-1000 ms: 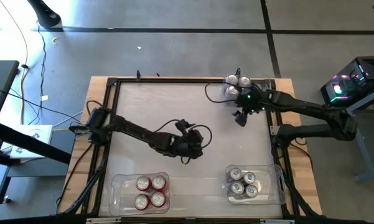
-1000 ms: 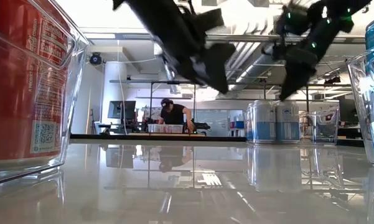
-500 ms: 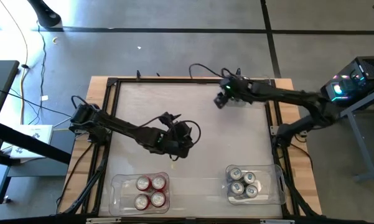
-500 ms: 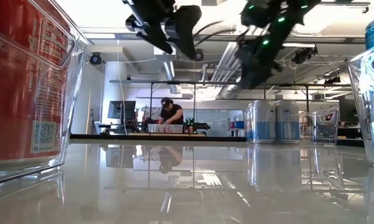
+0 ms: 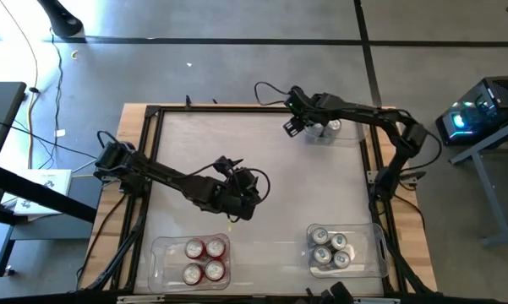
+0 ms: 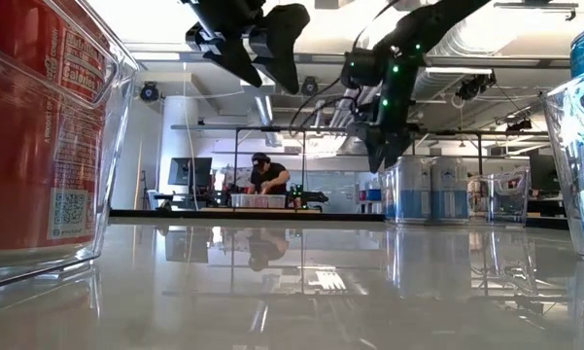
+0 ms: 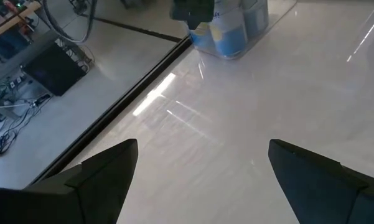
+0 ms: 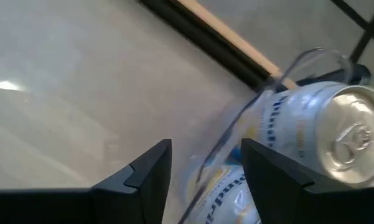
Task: Sort soda cans
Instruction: Move the top right transparent bin to the top center of the table
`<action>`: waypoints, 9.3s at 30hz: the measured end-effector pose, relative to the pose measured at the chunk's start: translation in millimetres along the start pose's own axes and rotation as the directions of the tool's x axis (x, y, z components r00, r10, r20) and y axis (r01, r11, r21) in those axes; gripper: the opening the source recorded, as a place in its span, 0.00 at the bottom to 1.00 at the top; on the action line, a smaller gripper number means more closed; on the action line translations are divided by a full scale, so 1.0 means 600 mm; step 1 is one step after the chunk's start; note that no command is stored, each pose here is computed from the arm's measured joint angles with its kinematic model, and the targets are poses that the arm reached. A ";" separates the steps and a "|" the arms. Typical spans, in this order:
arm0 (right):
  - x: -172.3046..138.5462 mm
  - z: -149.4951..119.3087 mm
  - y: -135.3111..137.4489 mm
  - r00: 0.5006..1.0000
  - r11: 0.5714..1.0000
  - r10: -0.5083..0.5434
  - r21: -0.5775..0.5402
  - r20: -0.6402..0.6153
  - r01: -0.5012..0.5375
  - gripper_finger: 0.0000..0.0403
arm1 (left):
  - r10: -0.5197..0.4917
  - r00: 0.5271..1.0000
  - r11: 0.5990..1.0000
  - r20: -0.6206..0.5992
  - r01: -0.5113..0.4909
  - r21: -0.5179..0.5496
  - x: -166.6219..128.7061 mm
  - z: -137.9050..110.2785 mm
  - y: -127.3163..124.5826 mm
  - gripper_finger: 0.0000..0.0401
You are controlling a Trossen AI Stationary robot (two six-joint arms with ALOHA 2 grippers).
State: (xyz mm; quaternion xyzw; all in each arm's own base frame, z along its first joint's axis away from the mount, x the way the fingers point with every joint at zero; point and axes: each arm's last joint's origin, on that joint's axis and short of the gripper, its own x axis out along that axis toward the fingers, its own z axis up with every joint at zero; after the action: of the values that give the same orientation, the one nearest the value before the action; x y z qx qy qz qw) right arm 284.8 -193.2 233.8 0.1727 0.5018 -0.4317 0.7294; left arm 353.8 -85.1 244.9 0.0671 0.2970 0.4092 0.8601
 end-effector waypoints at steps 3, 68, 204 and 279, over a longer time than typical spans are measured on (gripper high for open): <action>0.010 -0.001 -0.002 0.999 0.999 -0.032 0.004 -0.021 0.032 0.44 | -0.003 1.000 1.000 0.004 0.003 -0.001 -0.003 -0.001 -0.002 0.89; 0.066 0.000 0.029 0.991 0.995 -0.101 -0.013 -0.086 0.101 0.26 | -0.014 1.000 0.999 0.018 0.014 -0.044 -0.006 0.001 -0.006 0.89; -0.016 -0.047 0.324 0.696 0.530 0.701 -0.767 0.156 -0.362 0.25 | -0.054 0.998 0.984 0.018 0.056 -0.169 -0.139 0.012 0.117 0.89; -0.057 -0.078 0.303 0.740 0.325 0.673 -0.890 -0.020 -0.319 0.28 | -0.057 0.998 0.984 0.015 0.058 -0.168 -0.139 0.011 0.118 0.89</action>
State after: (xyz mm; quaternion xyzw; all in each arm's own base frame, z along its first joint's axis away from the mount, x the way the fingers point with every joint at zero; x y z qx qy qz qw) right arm 399.4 -42.4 210.5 -0.1415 0.4241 0.1001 0.8889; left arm 270.2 -99.7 313.7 -0.0124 0.2588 0.4075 0.8757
